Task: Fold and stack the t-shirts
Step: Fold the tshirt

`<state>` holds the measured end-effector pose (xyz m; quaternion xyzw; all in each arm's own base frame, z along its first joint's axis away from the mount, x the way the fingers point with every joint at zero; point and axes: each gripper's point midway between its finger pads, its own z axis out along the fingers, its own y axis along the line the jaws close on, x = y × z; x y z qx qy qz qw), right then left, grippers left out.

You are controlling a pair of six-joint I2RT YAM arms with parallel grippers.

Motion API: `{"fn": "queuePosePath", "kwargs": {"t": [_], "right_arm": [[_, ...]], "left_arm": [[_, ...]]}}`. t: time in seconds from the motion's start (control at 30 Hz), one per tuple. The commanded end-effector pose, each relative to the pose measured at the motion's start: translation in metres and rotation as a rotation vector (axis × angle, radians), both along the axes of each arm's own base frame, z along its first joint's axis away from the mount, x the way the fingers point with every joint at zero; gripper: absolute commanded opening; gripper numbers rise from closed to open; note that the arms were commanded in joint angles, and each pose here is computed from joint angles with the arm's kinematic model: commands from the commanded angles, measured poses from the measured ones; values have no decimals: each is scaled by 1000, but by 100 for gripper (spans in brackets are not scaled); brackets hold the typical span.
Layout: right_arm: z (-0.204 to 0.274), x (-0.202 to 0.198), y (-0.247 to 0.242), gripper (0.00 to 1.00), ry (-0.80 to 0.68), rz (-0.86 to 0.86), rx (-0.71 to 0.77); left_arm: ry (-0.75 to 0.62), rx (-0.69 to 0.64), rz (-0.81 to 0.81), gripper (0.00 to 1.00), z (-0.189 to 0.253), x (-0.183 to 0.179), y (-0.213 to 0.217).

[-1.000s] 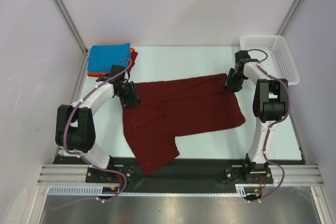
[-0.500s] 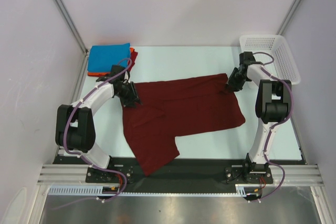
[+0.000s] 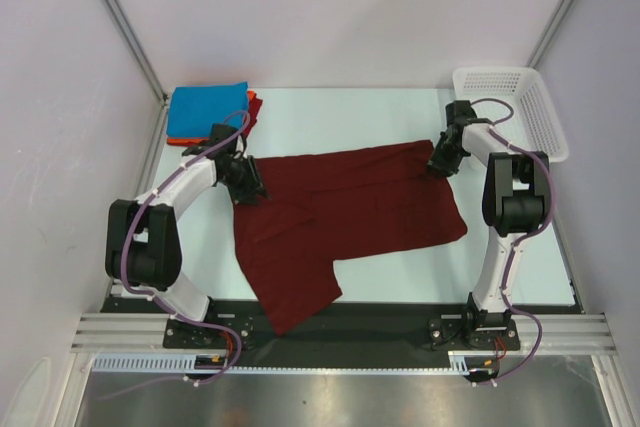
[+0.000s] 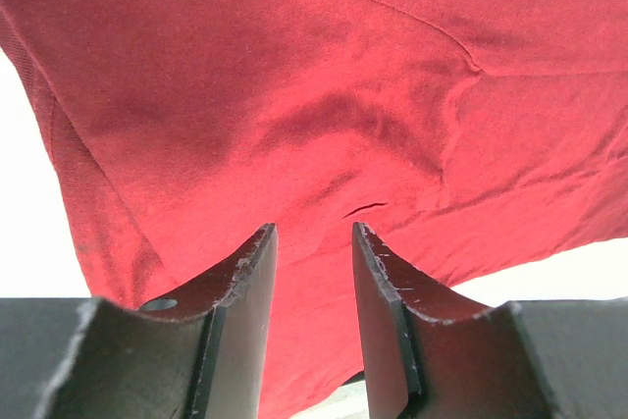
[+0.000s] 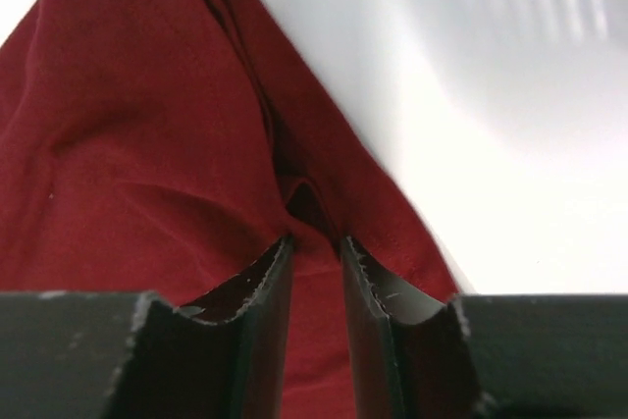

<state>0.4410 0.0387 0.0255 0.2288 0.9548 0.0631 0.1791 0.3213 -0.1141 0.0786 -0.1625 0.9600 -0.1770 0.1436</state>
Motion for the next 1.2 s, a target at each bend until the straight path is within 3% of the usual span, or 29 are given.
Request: {"fn": "queuePosePath", "kwargs": {"t": [0.0,0.13,0.27,0.37,0.57,0.83,1.17], "right_arm": [[8,0,5,32,-16,27,-17],[9,4,8,25,-18,46,-33],[19,7,5,7,-31,44,-65],[34,12,1,1,-54,50,-104],[56,7,-2,0,-47,80,-171],[35,-17,-8,0,33,81,-184],[29,-13,-18,0,22,81,-190]], "left_arm": [[-56,-12,2,42,19,4,4],[-62,-5,7,42,20,4,6],[-61,-5,10,42,19,2,7],[-61,-7,14,43,18,2,8],[-62,-15,20,42,18,4,6],[-62,-11,27,42,18,3,8],[-67,-9,30,43,23,6,8]]}}
